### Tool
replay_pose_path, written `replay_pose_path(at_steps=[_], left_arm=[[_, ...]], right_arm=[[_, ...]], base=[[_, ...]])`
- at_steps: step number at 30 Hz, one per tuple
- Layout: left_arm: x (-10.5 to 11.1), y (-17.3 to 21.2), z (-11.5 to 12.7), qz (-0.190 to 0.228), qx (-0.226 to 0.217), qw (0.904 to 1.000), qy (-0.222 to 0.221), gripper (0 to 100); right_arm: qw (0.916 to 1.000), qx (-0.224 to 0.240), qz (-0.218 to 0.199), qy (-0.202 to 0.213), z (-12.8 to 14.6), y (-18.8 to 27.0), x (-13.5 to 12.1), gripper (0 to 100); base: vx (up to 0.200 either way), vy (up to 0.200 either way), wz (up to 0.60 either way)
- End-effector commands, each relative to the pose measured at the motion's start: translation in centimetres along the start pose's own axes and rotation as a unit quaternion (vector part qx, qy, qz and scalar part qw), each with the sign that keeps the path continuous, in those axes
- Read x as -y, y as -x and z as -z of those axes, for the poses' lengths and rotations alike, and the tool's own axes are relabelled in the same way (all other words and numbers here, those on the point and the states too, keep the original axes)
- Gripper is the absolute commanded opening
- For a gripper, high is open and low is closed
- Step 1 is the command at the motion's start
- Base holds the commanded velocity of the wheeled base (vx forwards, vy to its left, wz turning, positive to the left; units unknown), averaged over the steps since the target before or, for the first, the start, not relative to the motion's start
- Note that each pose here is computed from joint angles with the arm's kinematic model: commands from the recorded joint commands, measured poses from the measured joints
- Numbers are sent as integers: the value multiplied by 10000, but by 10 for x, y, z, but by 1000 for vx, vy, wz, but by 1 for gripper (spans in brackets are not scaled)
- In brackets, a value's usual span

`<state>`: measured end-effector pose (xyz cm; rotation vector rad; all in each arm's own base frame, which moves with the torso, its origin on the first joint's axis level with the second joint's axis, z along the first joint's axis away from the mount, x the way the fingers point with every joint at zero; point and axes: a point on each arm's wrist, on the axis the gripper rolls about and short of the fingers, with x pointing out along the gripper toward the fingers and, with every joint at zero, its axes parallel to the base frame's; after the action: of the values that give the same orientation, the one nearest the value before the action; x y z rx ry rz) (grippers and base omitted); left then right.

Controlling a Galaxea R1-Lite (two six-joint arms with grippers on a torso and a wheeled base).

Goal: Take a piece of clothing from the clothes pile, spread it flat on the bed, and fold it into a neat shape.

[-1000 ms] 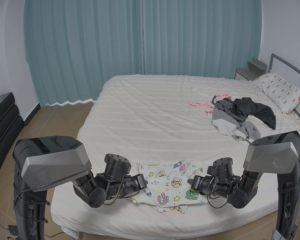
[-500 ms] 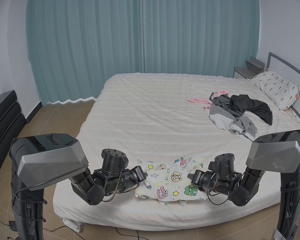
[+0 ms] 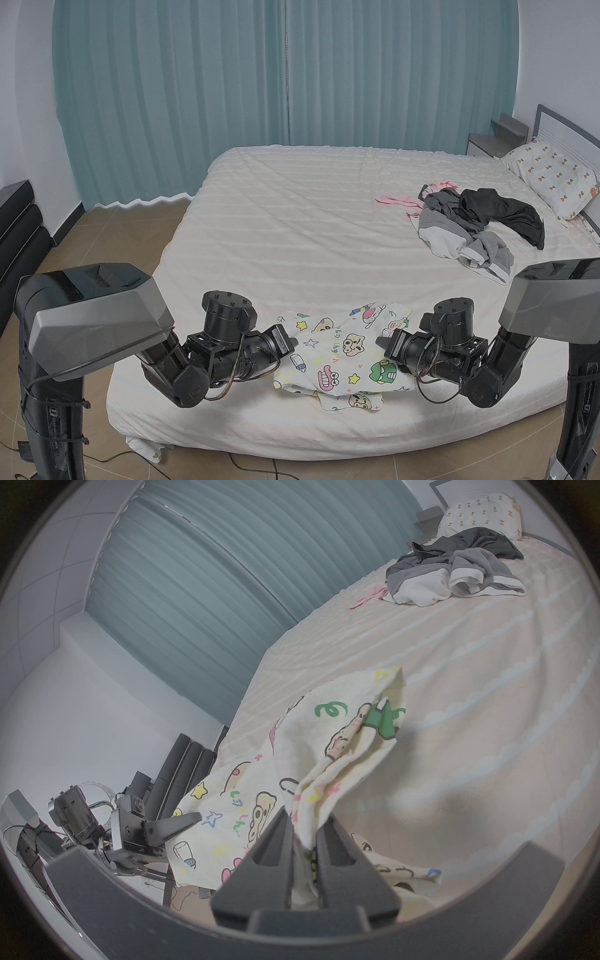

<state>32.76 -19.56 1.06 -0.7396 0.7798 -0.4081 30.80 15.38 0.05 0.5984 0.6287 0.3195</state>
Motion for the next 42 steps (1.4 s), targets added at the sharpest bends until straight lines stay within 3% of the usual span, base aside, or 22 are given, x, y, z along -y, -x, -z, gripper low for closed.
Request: replay_pose_path(at_steps=[1,42], left_arm=[[3,2,-1,57,36,10000,-14,0],[8,-1,3,177,20,9998,-74,0]], right_arm=[[10000,25,-15,-6,-2,1,-1,0],[9999,114,34,-45,-10,7,2,0]], base=[[0,-200,0],[0,-200,0]])
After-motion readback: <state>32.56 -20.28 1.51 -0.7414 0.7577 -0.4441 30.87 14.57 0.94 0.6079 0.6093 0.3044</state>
